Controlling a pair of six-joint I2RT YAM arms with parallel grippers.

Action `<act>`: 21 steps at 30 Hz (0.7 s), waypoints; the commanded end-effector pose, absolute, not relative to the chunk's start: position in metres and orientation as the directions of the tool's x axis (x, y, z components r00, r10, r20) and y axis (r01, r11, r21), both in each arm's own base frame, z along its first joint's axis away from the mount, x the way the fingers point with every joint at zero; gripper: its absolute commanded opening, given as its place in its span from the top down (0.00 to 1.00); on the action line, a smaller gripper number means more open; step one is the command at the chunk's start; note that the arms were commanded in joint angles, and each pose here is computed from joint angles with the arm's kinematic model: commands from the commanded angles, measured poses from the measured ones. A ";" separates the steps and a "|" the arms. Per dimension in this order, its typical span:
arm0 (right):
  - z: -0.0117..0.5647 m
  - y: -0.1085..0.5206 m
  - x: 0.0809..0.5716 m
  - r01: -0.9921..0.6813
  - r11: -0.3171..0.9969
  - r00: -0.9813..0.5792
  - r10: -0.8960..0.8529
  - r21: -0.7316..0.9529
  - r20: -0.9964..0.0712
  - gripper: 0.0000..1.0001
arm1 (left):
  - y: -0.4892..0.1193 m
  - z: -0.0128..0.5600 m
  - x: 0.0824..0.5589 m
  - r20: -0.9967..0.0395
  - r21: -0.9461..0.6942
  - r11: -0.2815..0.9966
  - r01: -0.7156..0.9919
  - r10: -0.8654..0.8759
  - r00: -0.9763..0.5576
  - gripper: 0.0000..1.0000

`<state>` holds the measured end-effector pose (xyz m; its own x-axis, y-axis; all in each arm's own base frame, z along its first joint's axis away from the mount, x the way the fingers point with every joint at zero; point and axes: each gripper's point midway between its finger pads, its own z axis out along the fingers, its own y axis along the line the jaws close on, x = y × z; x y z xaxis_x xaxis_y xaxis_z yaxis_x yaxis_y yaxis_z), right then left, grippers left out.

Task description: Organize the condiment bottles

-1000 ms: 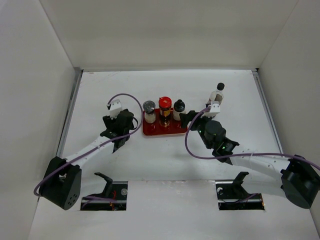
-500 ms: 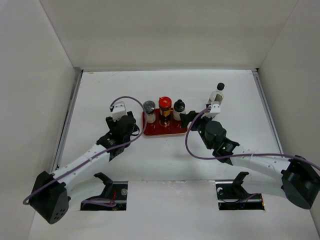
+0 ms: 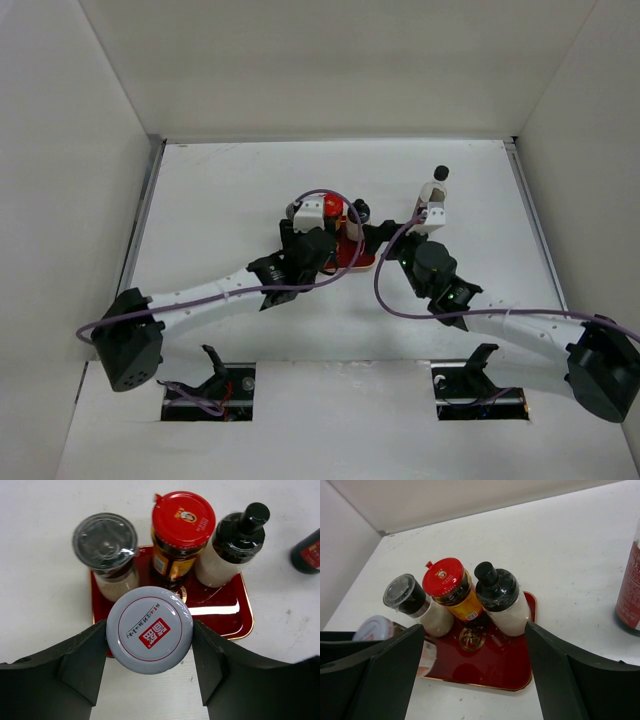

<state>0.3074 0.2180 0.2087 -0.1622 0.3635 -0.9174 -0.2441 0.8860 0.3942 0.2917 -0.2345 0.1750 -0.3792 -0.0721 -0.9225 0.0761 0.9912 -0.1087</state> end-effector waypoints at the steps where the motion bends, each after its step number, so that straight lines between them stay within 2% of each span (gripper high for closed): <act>1: 0.229 0.214 0.308 -0.256 0.864 -0.105 0.420 0.433 -0.901 0.12 | -0.261 0.227 0.315 -0.946 -0.234 0.967 0.095 -0.204 -0.253 0.62; 10: 0.229 0.210 0.309 -0.250 0.863 -0.101 0.428 0.440 -0.898 0.13 | -0.261 0.183 0.327 -0.943 -0.197 0.977 0.083 -0.166 -0.289 0.62; 13: 0.232 0.209 0.308 -0.253 0.860 -0.095 0.434 0.444 -0.896 0.17 | -0.256 0.171 0.327 -0.941 -0.193 0.978 0.081 -0.161 -0.296 0.61; 15: 0.236 0.208 0.307 -0.257 0.856 -0.087 0.442 0.449 -0.893 0.25 | -0.252 0.161 0.327 -0.939 -0.188 0.979 0.078 -0.156 -0.306 0.59; 19: 0.246 0.208 0.303 -0.271 0.851 -0.085 0.445 0.450 -0.892 0.54 | -0.247 0.144 0.329 -0.936 -0.176 0.982 0.070 -0.145 -0.322 0.58; 21: 0.251 0.205 0.302 -0.267 0.855 -0.079 0.440 0.444 -0.895 0.62 | -0.248 0.139 0.328 -0.933 -0.177 0.981 0.078 -0.142 -0.330 0.57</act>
<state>0.3021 0.2088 0.2249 -0.1272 0.3980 -0.9085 -0.2525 0.8728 0.4177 0.3136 -0.2350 0.1076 -0.4267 -0.0251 -0.9040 0.0740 0.9953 -0.0626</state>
